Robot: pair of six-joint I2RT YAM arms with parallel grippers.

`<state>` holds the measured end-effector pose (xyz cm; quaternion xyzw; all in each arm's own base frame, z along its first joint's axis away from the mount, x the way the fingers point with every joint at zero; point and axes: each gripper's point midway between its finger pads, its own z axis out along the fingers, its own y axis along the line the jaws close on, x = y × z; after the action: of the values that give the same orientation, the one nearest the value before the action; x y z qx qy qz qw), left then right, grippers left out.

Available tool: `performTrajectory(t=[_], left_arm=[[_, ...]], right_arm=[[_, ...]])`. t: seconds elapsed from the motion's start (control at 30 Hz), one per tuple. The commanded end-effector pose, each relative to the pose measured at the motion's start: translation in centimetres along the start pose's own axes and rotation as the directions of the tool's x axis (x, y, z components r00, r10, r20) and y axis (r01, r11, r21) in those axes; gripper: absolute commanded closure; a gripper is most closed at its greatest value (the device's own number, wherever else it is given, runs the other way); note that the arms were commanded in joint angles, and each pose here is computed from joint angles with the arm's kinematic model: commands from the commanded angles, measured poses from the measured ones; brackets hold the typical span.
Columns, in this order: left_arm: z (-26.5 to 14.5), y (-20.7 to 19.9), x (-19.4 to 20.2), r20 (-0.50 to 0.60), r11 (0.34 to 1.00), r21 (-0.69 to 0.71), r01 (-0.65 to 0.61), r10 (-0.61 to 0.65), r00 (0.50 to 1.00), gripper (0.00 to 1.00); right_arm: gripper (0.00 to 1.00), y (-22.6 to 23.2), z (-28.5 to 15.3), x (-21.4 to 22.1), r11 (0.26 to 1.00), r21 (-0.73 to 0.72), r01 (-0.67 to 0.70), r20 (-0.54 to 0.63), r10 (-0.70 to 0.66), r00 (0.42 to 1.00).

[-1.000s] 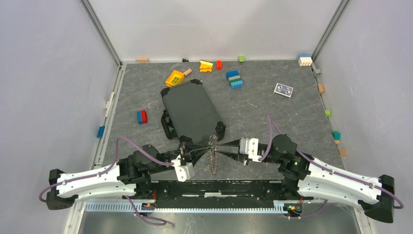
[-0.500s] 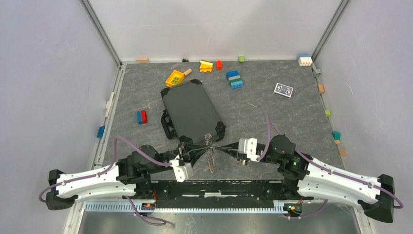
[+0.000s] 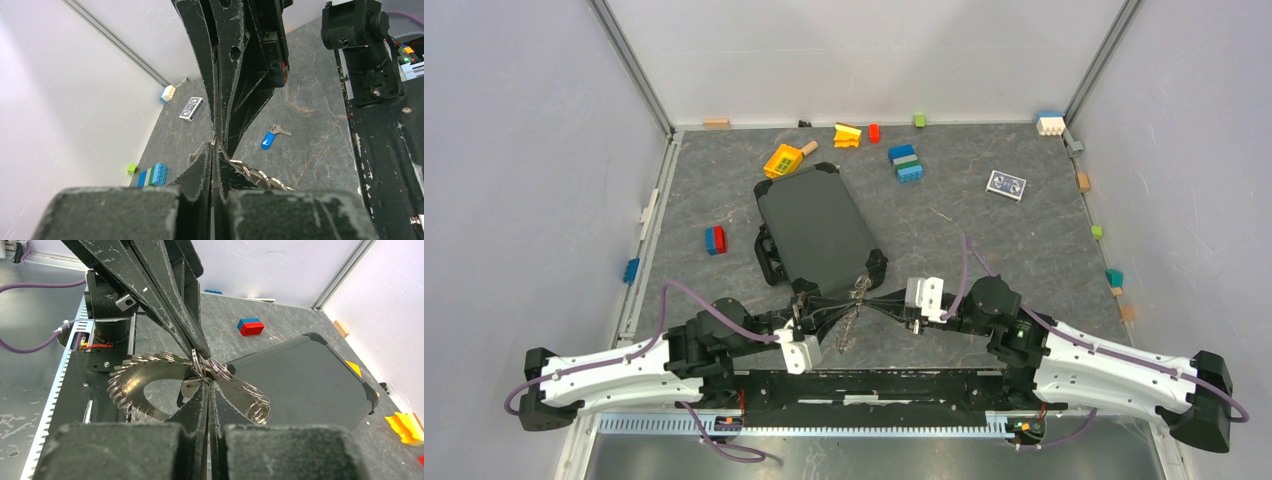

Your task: Remove the keys from the keyring

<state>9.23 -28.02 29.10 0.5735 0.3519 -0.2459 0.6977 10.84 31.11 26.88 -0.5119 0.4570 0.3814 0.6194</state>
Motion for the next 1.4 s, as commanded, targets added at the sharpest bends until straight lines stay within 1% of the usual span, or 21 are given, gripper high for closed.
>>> performTrajectory(t=[0.0,0.23,0.27,0.4,0.47,0.53,0.67,0.8,1.07,1.37], left_arm=[[0.1,1.6,-3.0,0.115,0.998,-0.054,0.026,-0.019,0.993,0.98],[0.1,1.6,-3.0,0.116,0.998,-0.052,0.027,-0.021,0.993,0.98],[0.1,1.6,-3.0,0.117,0.998,-0.052,0.027,-0.021,0.993,0.98],[0.1,1.6,-2.9,0.116,0.998,-0.054,0.028,-0.021,0.993,0.98],[0.1,1.6,-2.9,0.115,0.998,-0.055,0.029,-0.022,0.993,0.98],[0.1,1.6,-2.9,0.115,0.998,-0.058,0.03,-0.023,0.993,0.98],[0.2,1.5,-2.8,0.114,0.998,-0.056,0.032,-0.025,0.993,0.98],[0.2,1.5,-2.8,0.117,0.998,-0.055,0.032,-0.025,0.993,0.98],[0.5,1.4,-2.9,0.119,0.998,-0.047,0.033,-0.027,0.993,0.98],[0.5,1.4,-3.1,0.128,0.998,-0.048,0.032,-0.026,0.991,0.98]], right_arm=[[1.0,-0.1,0.5,-0.7,1.0,-0.004,-0.011,0.016,0.011,1.0],[1.0,0.0,0.8,-0.5,1.0,-0.02,-0.006,-0.012,0.006,1.0],[0.99,-0.1,0.7,-0.4,1.0,-0.019,-0.004,-0.016,0.004,1.0],[0.79,-0.2,0.1,-0.8,1.0,-0.011,0.029,-0.004,-0.03,1.0],[0.73,-0.2,-0.4,-1.2,0.998,-0.006,0.056,0.02,-0.055,0.998],[0.71,-0.1,-0.9,-1.8,0.996,0.0,0.085,0.057,-0.085,0.995],[0.7,0.2,-1.8,-3.3,0.992,0.006,0.125,0.149,-0.124,0.981],[0.72,0.6,-1.8,-4.1,0.992,-0.007,0.129,0.198,-0.125,0.972],[0.71,0.9,-1.4,-4.5,0.993,-0.03,0.115,0.217,-0.106,0.97],[0.71,1.0,-1.0,-4.2,0.993,-0.04,0.11,0.21,-0.099,0.973]])
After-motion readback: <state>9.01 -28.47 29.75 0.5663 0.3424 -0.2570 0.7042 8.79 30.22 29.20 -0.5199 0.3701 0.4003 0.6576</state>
